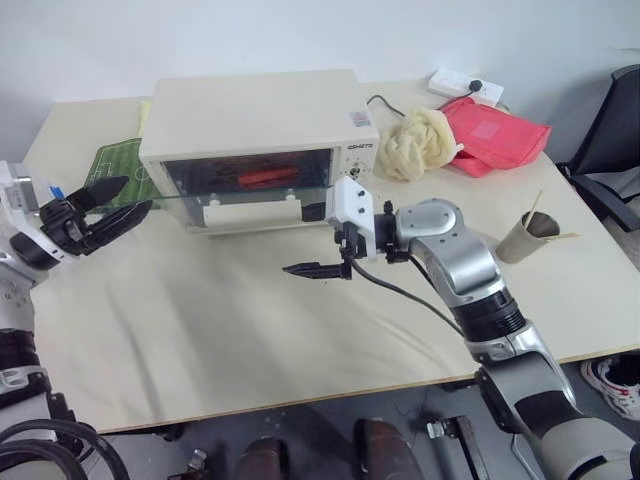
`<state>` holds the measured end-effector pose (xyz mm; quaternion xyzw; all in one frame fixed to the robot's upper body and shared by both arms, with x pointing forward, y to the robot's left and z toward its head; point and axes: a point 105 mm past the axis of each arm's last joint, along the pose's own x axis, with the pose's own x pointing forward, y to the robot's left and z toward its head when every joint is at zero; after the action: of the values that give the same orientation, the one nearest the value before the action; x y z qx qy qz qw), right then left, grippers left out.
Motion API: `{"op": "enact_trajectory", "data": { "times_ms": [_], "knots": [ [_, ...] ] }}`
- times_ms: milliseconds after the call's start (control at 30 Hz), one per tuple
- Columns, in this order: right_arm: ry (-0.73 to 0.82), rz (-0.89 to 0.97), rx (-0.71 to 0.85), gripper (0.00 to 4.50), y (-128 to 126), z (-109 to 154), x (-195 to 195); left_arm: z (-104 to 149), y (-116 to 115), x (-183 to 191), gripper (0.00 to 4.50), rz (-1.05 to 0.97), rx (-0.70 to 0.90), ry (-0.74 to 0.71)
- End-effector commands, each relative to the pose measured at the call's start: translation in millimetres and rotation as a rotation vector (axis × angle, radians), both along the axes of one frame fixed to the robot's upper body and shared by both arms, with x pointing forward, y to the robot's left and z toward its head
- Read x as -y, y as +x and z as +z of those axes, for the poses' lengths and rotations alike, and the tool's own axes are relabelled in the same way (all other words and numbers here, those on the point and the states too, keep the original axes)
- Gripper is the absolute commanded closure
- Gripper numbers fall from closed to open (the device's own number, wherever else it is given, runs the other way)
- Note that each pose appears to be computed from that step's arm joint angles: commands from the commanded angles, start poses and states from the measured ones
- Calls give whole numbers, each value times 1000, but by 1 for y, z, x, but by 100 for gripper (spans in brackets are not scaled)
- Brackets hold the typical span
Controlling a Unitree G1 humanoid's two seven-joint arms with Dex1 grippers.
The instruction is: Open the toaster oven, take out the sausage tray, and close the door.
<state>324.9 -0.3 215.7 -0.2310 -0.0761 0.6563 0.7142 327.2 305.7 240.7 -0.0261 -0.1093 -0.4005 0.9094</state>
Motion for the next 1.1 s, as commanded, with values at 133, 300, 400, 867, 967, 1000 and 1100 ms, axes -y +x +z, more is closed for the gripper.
{"op": "enact_trajectory", "data": {
  "times_ms": [133, 300, 400, 867, 967, 1000, 1100],
  "knots": [
    [-7, 64, 21, 0, -19, -6, -10, 20, 5, 7, 181, -55, 29, -3],
    [-2, 49, 16, 0, -21, -8, -10, 27, 8, 9, 335, -54, 41, -2],
    [-1, 43, 13, 0, -22, -10, -9, 28, 9, 8, 437, -41, 38, 5],
    [0, 46, 22, 0, -22, -7, -9, 6, 4, 21, 447, -131, -55, 74],
    [-11, 34, 13, 0, -26, -10, -6, -4, 7, 31, 447, -165, -79, 78],
    [-15, 27, 5, 0, -27, -11, -5, -6, 9, 32, 447, -168, -82, 76],
    [-33, 3, -17, 0, -30, -16, 0, -11, 14, 35, 447, -175, -90, 73]
  ]
}}
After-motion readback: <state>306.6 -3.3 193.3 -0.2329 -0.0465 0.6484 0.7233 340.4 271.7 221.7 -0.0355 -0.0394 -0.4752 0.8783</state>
